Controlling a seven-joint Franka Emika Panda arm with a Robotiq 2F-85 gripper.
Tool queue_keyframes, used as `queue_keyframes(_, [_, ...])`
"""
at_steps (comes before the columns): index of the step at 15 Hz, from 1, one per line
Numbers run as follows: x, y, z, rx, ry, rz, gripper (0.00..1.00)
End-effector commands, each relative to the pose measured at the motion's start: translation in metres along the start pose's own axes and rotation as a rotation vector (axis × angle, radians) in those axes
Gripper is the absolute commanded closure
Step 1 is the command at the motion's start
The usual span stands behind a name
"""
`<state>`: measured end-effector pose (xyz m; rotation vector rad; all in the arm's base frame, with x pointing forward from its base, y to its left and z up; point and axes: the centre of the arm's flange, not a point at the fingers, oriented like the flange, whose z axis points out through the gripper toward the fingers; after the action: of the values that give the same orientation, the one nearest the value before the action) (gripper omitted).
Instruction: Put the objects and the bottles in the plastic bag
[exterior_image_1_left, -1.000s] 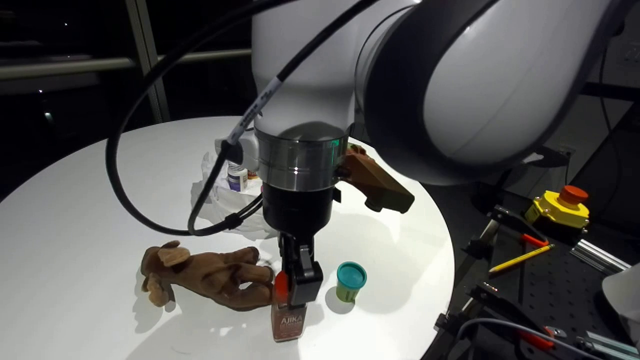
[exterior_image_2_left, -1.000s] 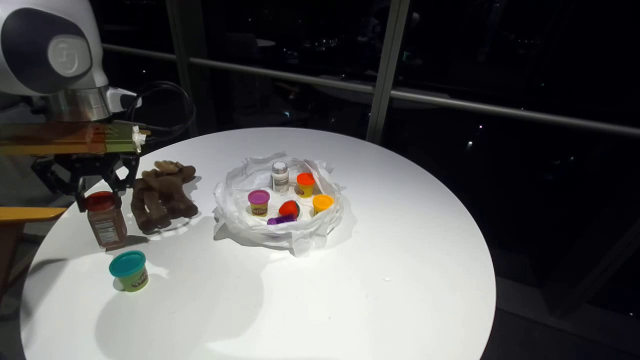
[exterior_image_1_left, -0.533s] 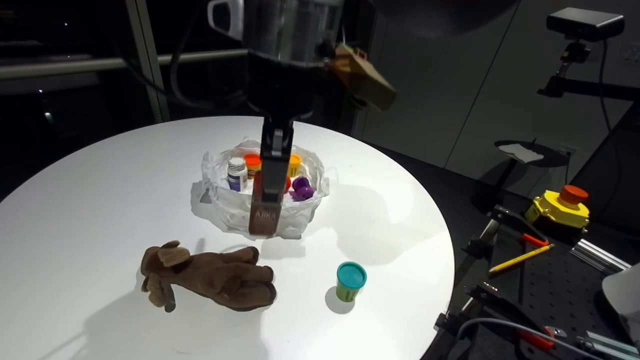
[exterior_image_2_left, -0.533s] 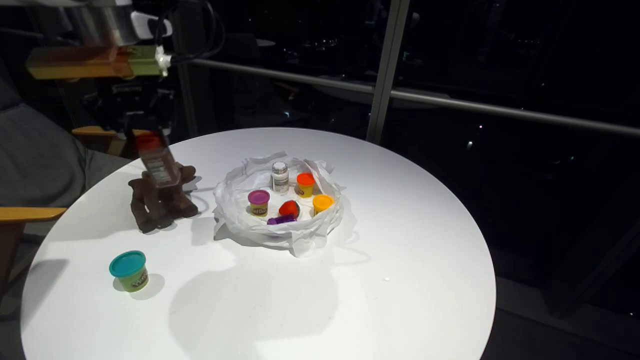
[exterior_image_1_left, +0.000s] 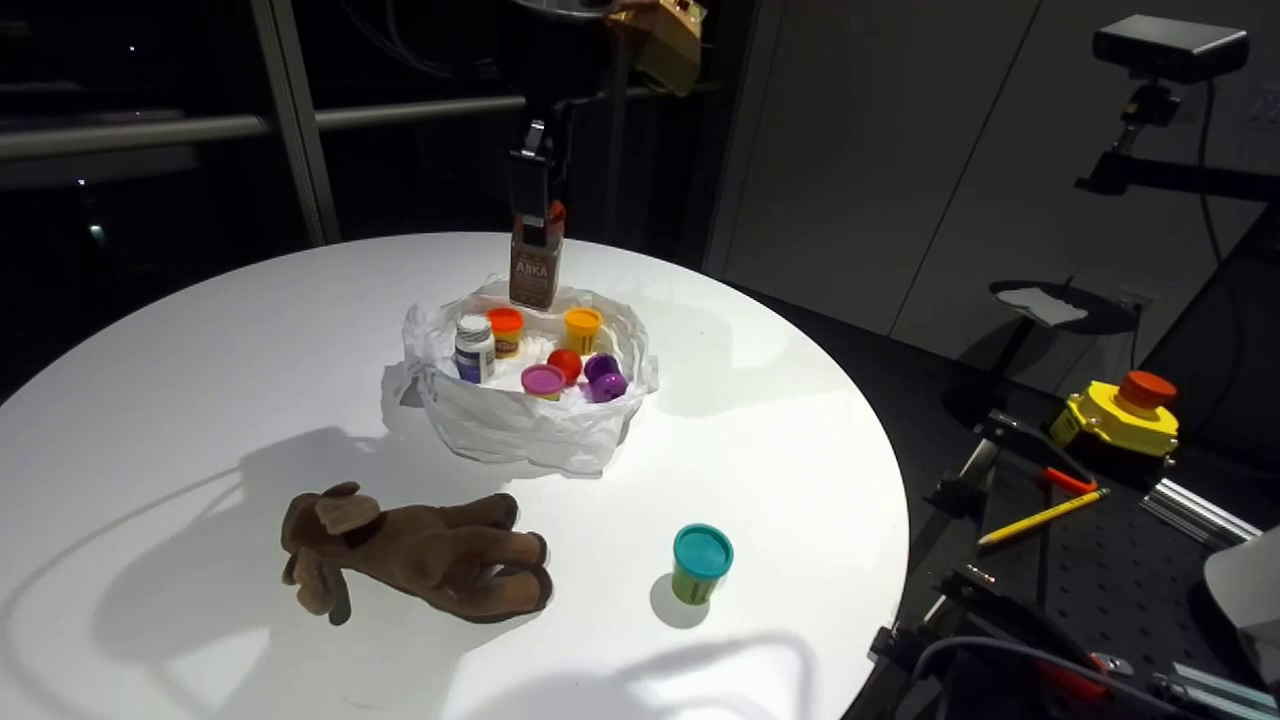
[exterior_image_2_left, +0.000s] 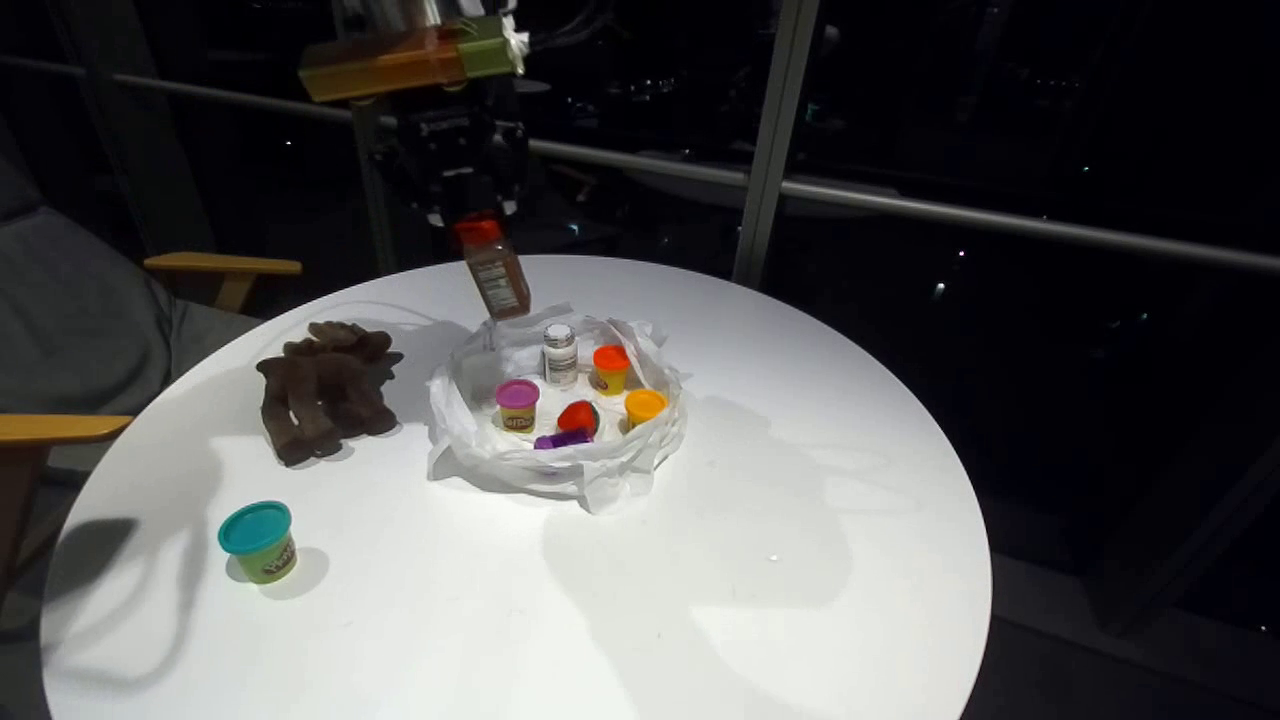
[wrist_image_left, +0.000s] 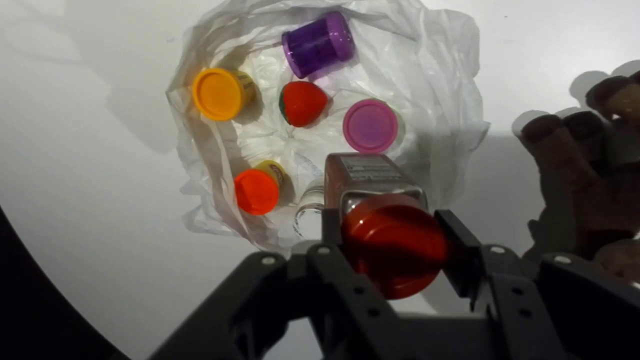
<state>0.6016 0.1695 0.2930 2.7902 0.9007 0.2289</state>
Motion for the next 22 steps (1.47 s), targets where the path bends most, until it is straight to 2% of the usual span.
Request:
queue_keyframes(1, [0.037,0.038,0.052,-0.038,-0.035,0.058,0.76])
queue_keyframes(6, [0.043,0.060,0.109,-0.045,-0.067,0.125,0.76])
queue_keyframes(11, [0.054,0.069,0.138,-0.054,-0.066,0.176,0.76])
queue_keyframes(16, [0.058,0.072,0.155,-0.051,-0.101,0.192,0.76])
queue_keyframes(19, [0.064,0.071,0.162,-0.048,-0.087,0.207,0.76])
queue_keyframes(20, [0.050,0.095,0.166,-0.055,-0.080,0.216,0.76])
queue_keyframes(22, [0.046,0.108,0.171,-0.052,-0.077,0.237,0.76])
